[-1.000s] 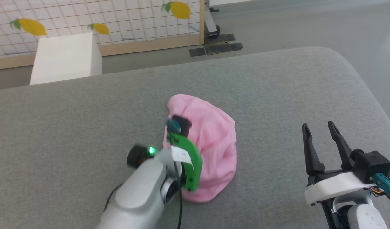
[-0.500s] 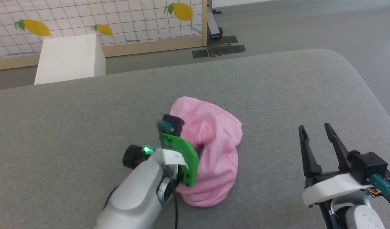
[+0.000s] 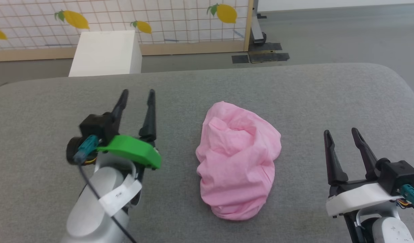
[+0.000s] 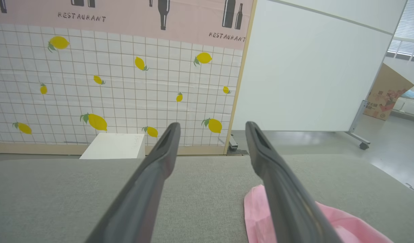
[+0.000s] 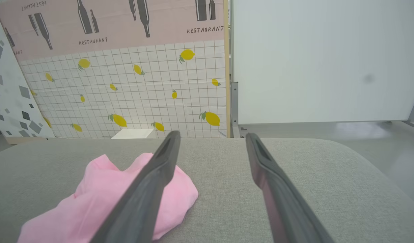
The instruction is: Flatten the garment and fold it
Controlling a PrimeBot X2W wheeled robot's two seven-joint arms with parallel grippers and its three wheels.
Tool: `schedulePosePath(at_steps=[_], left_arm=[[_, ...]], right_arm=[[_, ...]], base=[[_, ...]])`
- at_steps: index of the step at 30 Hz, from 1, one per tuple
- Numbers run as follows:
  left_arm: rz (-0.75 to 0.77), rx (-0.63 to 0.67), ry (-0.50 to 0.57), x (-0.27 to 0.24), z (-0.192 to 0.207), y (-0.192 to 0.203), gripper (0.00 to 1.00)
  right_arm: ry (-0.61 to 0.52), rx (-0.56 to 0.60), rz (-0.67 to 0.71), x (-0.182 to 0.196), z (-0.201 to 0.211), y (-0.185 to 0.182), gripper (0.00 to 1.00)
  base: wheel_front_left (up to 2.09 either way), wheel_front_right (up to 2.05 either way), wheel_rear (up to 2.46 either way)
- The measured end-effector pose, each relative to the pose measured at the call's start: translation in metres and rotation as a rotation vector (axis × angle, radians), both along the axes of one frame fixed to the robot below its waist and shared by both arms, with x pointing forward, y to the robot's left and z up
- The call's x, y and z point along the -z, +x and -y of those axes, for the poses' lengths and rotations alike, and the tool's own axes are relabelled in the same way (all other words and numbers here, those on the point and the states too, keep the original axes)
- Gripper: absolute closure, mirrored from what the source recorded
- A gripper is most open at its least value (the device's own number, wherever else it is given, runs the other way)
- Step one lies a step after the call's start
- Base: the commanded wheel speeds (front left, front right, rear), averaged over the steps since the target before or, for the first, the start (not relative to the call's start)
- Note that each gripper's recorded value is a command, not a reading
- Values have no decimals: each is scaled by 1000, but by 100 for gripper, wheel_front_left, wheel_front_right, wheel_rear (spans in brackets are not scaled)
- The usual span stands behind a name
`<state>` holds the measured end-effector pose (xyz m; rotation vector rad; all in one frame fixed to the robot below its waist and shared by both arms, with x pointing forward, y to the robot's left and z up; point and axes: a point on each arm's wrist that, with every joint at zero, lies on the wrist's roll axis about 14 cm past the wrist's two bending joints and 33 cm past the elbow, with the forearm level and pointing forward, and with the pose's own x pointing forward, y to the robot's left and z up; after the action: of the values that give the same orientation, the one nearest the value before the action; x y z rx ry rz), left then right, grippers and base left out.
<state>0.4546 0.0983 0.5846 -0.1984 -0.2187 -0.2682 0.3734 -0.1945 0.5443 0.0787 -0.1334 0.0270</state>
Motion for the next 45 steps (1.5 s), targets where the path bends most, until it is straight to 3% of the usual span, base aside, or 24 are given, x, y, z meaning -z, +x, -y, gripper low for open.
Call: schedulePosePath(at_steps=[8,19,45], left_arm=[[-4,-106,21,17,-43,-37,0],[-53,-179,21,42,-66,-75,0],[-70,-210,25,50,-77,-86,0]], right_arm=[[0,-40,14,-5,-13,6,0],[0,-49,8,-5,-16,0,0],[1,-70,-6,-1,-23,1,0]], base=[[0,0,0],[0,0,0],[0,0,0]])
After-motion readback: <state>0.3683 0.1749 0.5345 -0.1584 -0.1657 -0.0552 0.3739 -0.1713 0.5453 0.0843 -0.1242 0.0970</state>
